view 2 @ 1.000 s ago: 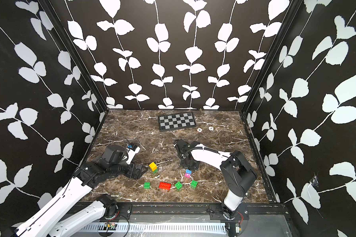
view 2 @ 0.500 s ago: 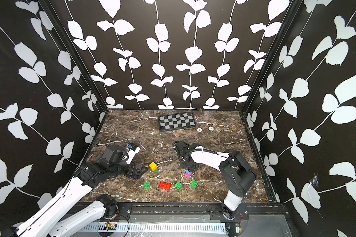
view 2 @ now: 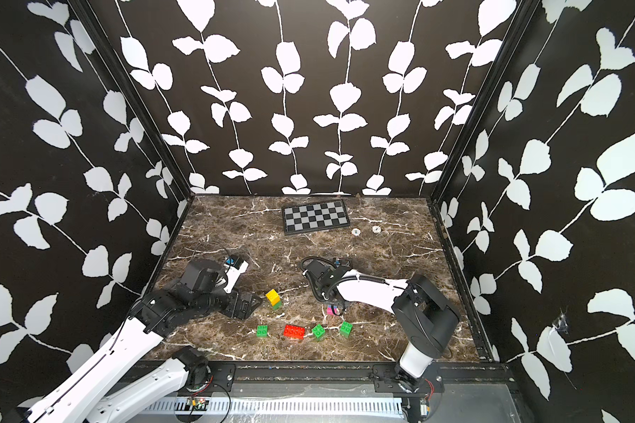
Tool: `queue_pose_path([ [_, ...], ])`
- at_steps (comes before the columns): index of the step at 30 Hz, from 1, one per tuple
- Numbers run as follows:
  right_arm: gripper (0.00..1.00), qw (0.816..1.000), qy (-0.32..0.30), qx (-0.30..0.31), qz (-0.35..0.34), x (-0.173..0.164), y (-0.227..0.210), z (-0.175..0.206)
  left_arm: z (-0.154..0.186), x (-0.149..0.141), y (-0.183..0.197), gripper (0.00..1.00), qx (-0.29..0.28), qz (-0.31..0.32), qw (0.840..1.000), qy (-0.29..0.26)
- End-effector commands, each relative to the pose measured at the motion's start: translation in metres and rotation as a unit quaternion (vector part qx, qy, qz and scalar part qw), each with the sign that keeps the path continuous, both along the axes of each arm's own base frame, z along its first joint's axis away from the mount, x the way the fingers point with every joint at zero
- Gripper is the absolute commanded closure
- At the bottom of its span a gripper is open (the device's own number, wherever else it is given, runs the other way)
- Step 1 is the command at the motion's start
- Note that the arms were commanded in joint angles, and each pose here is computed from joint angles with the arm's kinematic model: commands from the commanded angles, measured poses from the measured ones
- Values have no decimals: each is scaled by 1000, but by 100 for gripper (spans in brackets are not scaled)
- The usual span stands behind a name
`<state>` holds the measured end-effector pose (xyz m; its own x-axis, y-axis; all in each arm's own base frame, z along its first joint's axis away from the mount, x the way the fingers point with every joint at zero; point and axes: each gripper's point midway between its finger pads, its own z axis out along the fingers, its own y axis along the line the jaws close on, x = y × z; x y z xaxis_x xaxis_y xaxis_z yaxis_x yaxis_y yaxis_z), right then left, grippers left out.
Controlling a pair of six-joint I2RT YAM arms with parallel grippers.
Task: Assemble the letter r with lego
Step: Move the lego brick at the center of the board.
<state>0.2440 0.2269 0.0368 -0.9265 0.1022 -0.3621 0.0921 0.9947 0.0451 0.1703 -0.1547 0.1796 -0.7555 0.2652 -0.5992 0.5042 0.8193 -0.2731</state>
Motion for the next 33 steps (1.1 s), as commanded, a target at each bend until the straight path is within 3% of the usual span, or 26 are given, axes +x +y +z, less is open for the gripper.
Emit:
queue_pose_path([
  [1,100,1000,-22,9,19,9,12,-2,1,0,3,1,2,5,1000,-10],
  [7,100,996,-29,38,78,18,38,8,1,1,6,1,7,11,1000,-13],
  [17,100,978,20,13,207,26,71,15,4,2,9,1,9,20,1000,-23],
  [33,72,956,86,-28,280,22,73,13,6,3,12,1,9,26,999,-29],
])
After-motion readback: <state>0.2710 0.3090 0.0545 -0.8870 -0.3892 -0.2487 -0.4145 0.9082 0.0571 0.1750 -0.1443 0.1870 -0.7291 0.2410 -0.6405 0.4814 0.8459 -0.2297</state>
